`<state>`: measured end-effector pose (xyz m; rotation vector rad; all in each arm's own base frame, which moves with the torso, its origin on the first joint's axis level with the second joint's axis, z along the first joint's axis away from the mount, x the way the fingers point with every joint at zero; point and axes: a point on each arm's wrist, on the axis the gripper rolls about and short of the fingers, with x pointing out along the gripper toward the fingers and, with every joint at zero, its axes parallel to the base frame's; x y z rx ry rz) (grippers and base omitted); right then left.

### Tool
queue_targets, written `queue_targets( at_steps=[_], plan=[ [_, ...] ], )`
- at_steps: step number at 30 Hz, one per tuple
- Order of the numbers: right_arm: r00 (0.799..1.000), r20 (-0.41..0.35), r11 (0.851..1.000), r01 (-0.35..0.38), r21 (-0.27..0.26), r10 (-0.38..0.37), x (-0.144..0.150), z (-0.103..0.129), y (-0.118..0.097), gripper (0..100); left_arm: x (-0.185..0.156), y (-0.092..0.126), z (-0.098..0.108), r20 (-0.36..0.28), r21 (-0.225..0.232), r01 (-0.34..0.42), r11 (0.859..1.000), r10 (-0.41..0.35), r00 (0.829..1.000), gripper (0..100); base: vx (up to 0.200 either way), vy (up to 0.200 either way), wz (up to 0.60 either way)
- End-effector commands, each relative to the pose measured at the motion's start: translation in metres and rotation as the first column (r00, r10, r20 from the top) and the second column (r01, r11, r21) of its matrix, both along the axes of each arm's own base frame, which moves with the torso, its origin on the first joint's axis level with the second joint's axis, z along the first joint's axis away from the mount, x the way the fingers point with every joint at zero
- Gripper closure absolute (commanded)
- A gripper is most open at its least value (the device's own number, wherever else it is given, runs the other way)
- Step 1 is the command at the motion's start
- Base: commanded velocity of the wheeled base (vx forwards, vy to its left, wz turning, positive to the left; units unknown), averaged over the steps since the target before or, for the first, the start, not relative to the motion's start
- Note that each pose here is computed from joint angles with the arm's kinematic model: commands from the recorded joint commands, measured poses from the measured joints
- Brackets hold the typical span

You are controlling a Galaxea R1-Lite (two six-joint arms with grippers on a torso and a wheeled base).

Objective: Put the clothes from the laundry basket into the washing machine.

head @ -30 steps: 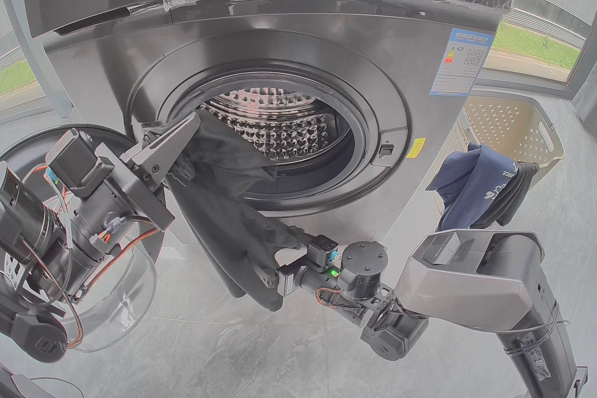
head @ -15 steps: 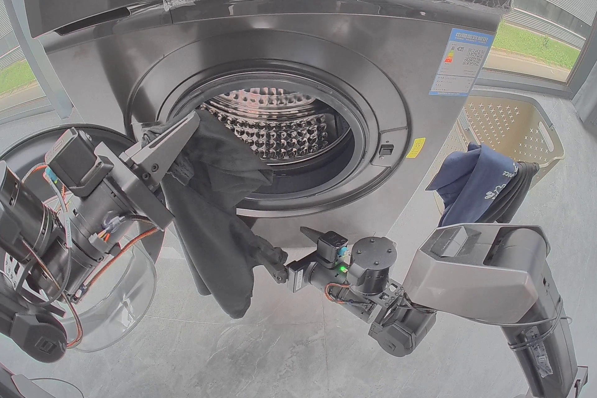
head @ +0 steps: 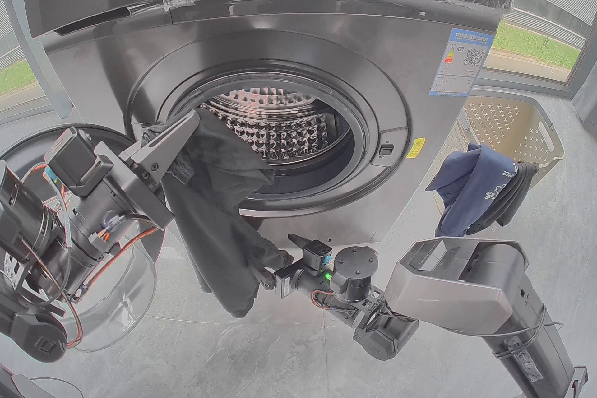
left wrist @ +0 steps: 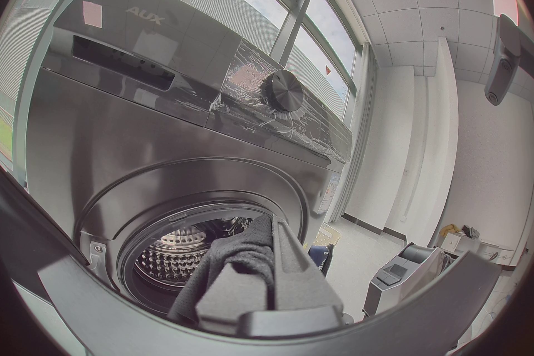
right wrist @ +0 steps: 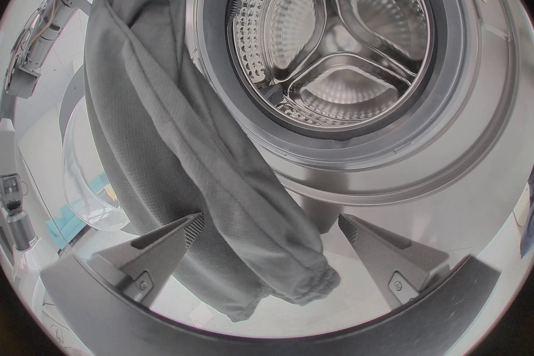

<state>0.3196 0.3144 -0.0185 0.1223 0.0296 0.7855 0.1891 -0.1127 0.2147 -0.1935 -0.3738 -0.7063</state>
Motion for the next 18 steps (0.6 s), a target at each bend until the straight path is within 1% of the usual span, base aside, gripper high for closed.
queue_targets(
  at_steps=[1, 10, 11, 15, 18],
  plan=[
    [1.0, 0.001, 1.0, -0.003, 0.001, 0.003, 0.001, -0.004, 0.003, 0, 0.0, 0.0, 0.0, 0.0, -0.001, 0.0, 1.0, 0.0, 1.0, 100, 0.0, 0.0, 0.0],
    [1.0, 0.016, 1.0, -0.002, 0.016, 0.001, 0.007, -0.007, 0.008, 0, 0.0, 0.0, 0.0, 0.0, -0.001, 0.0, 1.0, 0.0, 1.0, 100, 0.0, 0.0, 0.0],
    [1.0, 0.029, 1.0, -0.004, 0.029, 0.003, 0.009, -0.005, 0.011, 0, 0.0, 0.0, 0.0, 0.0, -0.001, 0.0, 1.0, 0.0, 1.0, 100, 0.0, 0.0, 0.0],
    [0.999, 0.035, 1.0, -0.008, 0.027, 0.007, 0.009, -0.005, 0.013, 0, 0.0, 0.0, 0.0, 0.001, -0.002, 0.0, 1.0, 0.0, 1.0, 100, 0.0, 0.0, 0.0],
    [0.999, 0.029, 1.0, -0.016, 0.022, 0.015, 0.007, -0.009, 0.015, 0, 0.0, 0.0, 0.0, 0.0, -0.003, -0.002, 1.0, 0.002, 1.0, 100, 0.0, 0.0, 0.0]
  ],
)
